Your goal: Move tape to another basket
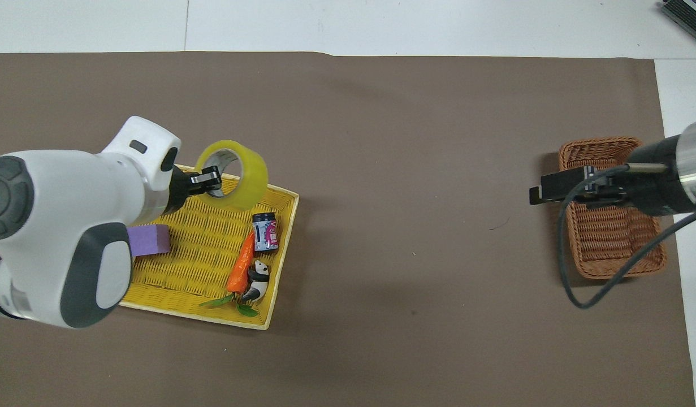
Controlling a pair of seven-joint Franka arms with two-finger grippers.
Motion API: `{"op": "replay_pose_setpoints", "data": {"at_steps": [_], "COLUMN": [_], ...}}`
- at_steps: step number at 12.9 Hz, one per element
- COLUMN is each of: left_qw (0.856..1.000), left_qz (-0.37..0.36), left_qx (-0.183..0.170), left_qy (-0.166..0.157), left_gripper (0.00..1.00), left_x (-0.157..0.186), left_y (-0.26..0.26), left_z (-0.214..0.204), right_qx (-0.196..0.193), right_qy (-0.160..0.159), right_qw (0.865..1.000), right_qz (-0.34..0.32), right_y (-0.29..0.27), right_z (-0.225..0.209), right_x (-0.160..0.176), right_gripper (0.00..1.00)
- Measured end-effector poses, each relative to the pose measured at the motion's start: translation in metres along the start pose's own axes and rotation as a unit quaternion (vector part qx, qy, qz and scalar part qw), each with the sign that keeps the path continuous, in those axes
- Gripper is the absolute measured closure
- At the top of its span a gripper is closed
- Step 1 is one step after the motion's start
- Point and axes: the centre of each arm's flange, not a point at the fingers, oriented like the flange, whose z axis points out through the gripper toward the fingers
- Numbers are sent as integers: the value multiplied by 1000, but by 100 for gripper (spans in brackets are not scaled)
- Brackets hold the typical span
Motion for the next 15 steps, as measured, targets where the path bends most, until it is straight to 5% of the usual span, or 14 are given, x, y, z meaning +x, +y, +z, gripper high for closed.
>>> {"op": "replay_pose_setpoints", "data": {"at_steps": [3,7,10,15], "left_qw": [996,981,978,972], "left_qz": [-29,-68,-49,-36], "left_qx": [-71,-151,-185,-233], "left_qy": [-52,-96,-82,-23], "left_gripper": [76,76,76,76], "left_x": [-42,-67,-94,-108], "left_y": [57,93,130,161], "left_z": [4,-1,-9,-28], "right_qx": [67,100,132,133], "right_qy": [37,29,32,19], "right_qw": [997,994,990,990], "right_qz": [0,14,46,47], "right_y": [-26,-29,-45,-64], "right_z": [26,44,47,62], "right_x": [10,12,11,2], "right_gripper": [0,0,0,0]}}
